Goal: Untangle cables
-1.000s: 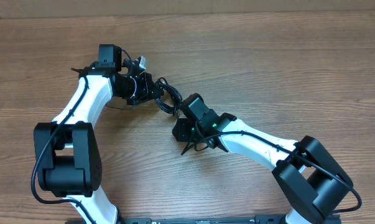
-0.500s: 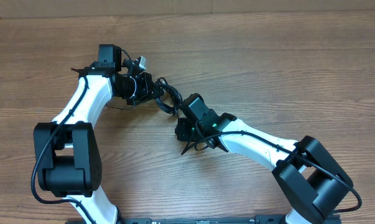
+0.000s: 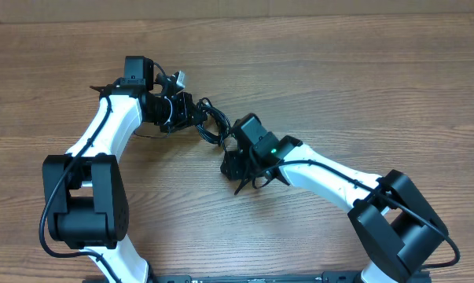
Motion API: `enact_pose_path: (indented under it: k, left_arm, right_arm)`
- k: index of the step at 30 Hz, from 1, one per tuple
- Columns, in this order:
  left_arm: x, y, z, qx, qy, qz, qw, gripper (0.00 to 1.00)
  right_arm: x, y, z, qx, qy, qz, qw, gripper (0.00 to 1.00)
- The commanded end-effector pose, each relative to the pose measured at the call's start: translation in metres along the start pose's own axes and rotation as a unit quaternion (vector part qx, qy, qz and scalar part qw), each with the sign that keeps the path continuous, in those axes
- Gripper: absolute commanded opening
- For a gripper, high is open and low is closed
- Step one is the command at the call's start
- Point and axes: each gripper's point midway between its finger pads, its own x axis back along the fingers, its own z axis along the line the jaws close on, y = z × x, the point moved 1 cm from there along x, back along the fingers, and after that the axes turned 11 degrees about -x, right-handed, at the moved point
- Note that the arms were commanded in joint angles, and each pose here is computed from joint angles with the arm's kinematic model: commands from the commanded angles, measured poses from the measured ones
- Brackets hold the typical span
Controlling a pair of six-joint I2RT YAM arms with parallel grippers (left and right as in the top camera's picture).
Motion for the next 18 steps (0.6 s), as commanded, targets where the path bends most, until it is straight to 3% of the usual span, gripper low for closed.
enact_pose_path:
  k: [1,7,10,11,13,18]
  left_arm:
    - [0.002,0.003,-0.012,-0.008,-0.019,-0.004,1.0,0.04]
    - [0.002,-0.002,-0.012,0.031,-0.018,0.008,0.999,0.04]
    - [0.003,-0.005,-0.011,0.037,-0.017,0.014,0.999,0.05]
    - [0.003,-0.005,-0.011,0.037,-0.017,0.014,0.999,0.05]
    - [0.003,-0.005,-0.011,0.037,-0.016,0.014,0.999,0.05]
    - [0.003,-0.005,-0.01,0.034,-0.013,0.012,0.999,0.06]
  right_arm:
    - [0.013,0.017,0.016,0.042,0.015,-0.028,0.999,0.42]
    - [0.01,0.015,0.007,0.071,-0.048,-0.056,0.995,0.41]
    - [0.01,0.015,0.008,0.078,-0.058,-0.067,0.993,0.31]
    - [0.011,0.017,0.006,0.078,-0.063,-0.071,0.992,0.22]
    - [0.011,0.017,0.007,0.08,-0.063,-0.071,0.992,0.16]
    - [0.012,0.018,0.007,0.08,-0.062,-0.073,0.992,0.13]
